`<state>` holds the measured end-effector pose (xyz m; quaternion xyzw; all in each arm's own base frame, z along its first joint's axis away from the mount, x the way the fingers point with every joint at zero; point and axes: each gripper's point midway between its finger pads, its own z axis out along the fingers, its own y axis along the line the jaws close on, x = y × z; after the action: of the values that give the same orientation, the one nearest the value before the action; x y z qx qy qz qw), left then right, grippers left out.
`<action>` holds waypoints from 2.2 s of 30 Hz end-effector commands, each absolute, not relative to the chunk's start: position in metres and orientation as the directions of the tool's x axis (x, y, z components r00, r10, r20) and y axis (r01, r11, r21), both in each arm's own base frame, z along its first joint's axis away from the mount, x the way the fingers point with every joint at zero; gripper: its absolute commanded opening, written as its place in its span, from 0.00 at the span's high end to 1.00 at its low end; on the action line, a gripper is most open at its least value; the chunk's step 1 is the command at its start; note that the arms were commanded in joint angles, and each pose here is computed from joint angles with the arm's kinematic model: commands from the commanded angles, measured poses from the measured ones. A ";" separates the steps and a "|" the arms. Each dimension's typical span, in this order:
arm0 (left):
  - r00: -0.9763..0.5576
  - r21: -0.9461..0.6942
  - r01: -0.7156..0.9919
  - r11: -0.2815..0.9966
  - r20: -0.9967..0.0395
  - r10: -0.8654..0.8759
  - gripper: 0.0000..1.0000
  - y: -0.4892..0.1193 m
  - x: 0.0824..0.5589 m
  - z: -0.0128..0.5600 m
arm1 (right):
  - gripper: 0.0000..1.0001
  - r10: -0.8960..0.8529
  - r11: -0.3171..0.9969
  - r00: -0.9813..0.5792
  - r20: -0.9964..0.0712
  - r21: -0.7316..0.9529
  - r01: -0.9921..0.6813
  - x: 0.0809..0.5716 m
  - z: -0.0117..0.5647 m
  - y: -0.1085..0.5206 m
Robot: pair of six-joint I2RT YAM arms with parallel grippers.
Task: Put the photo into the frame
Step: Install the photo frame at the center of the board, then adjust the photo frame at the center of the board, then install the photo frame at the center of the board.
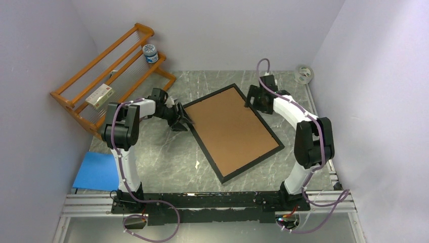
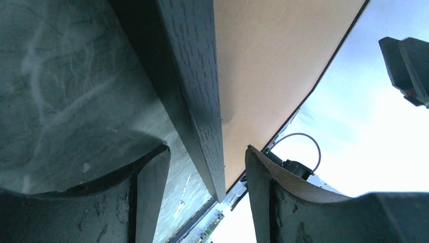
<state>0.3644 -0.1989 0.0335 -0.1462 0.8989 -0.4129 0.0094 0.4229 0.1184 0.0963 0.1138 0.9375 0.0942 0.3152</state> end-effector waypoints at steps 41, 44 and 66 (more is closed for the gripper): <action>-0.951 -0.659 -0.138 0.740 -0.120 -0.284 0.18 -0.189 0.418 0.037 | 0.18 0.525 0.847 -0.663 -0.534 0.402 0.347 0.352 0.115 0.065; -0.957 -0.682 -0.126 0.721 -0.107 -0.268 0.21 -0.191 0.402 0.040 | 0.30 0.479 0.828 -0.724 -0.496 0.528 0.187 0.359 0.121 0.119; -0.981 -0.707 -0.183 0.683 0.085 -0.175 0.64 -0.203 0.330 0.018 | 0.85 -0.303 0.476 -0.941 -0.150 0.832 -0.285 0.257 0.082 0.397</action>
<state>0.3386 -0.2118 0.0261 -0.1070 0.8952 -0.4327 -0.0023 0.2702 0.4032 0.0775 -0.1412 0.8712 0.4690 0.0320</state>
